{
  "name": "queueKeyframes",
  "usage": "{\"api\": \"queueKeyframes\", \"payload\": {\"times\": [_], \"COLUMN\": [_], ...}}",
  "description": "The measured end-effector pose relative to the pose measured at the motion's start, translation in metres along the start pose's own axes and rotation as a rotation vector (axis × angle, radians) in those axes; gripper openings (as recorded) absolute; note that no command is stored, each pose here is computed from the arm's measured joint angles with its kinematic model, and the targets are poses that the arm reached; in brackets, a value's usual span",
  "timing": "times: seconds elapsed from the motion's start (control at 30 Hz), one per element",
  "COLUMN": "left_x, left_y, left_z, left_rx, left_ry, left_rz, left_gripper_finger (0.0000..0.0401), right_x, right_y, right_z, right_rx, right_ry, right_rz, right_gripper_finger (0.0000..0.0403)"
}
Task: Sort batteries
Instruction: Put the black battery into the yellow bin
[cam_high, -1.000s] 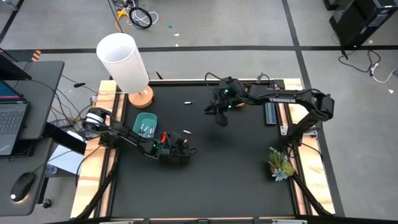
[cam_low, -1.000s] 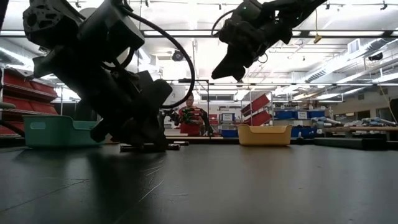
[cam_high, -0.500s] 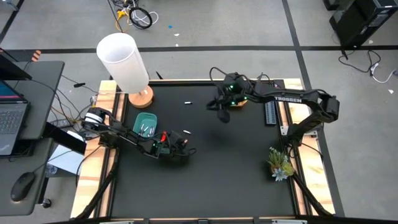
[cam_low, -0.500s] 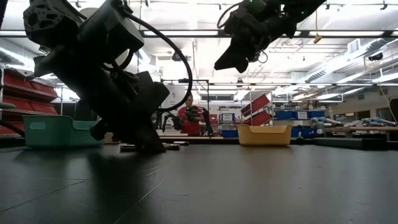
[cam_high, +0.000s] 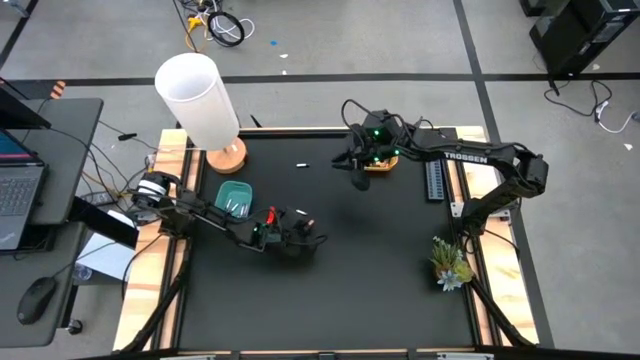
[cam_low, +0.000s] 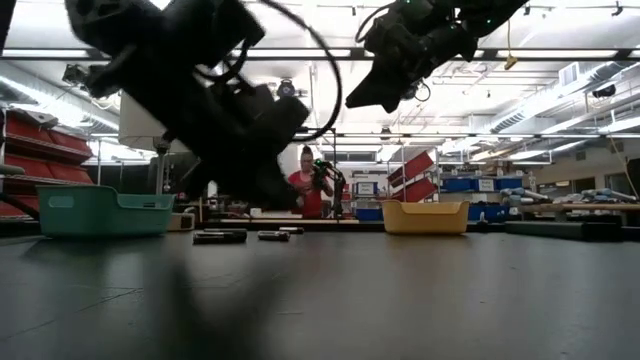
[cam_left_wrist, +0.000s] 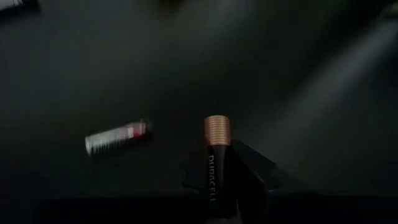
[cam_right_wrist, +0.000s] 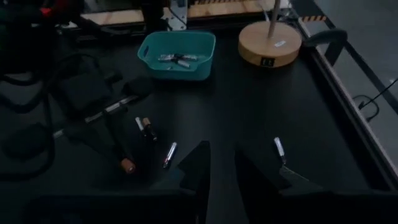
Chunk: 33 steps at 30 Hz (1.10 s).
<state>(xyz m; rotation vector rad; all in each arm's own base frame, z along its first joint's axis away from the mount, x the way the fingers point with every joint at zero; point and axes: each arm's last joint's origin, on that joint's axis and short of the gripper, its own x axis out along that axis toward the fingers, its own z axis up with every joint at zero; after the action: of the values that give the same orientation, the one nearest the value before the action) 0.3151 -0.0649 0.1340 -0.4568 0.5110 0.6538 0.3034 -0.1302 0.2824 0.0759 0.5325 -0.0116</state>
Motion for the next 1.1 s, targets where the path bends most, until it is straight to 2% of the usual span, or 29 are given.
{"api": "queueKeyframes", "payload": {"times": [0.07,0.23,0.4,0.53,0.63,0.73,0.87,1.0,1.1], "left_x": [0.002,0.008,0.012,0.016,0.017,0.017,0.016,0.014,0.016], "left_y": [-0.004,-0.012,-0.023,-0.025,-0.026,-0.026,-0.026,-0.026,-0.024], "left_z": [0.010,0.042,0.080,0.107,0.124,0.134,0.142,0.146,0.148], "left_rx": [0.006,0.047,0.139,0.236,0.356,0.512,0.652,0.737,0.798], "left_ry": [-0.041,-0.130,-0.187,-0.216,-0.247,-0.264,-0.284,-0.297,-0.285], "left_rz": [0.015,0.043,0.029,0.019,0.043,0.073,0.149,0.227,0.209], "left_gripper_finger": [0.0054,0.0054,0.0054,0.0054,0.0054,0.0054,0.0054,0.0054,0.0054], "right_x": [-0.001,-0.007,-0.018,-0.034,-0.043,-0.052,-0.062,-0.061,-0.051], "right_y": [-0.003,-0.016,-0.025,-0.027,-0.030,-0.034,-0.032,-0.026,-0.023], "right_z": [0.000,-0.002,-0.003,0.016,0.017,0.005,-0.018,-0.034,-0.041], "right_rx": [0.011,0.128,0.141,0.155,0.237,0.317,0.375,0.428,0.452], "right_ry": [-0.009,-0.013,0.039,0.067,0.103,0.143,0.165,0.101,0.024], "right_rz": [-0.009,0.000,-0.018,-0.024,0.023,0.108,0.121,0.164,0.178], "right_gripper_finger": [0.0083,0.0083,0.0093,0.0103,0.0106,0.0105,0.0103,0.0103,0.0107]}}
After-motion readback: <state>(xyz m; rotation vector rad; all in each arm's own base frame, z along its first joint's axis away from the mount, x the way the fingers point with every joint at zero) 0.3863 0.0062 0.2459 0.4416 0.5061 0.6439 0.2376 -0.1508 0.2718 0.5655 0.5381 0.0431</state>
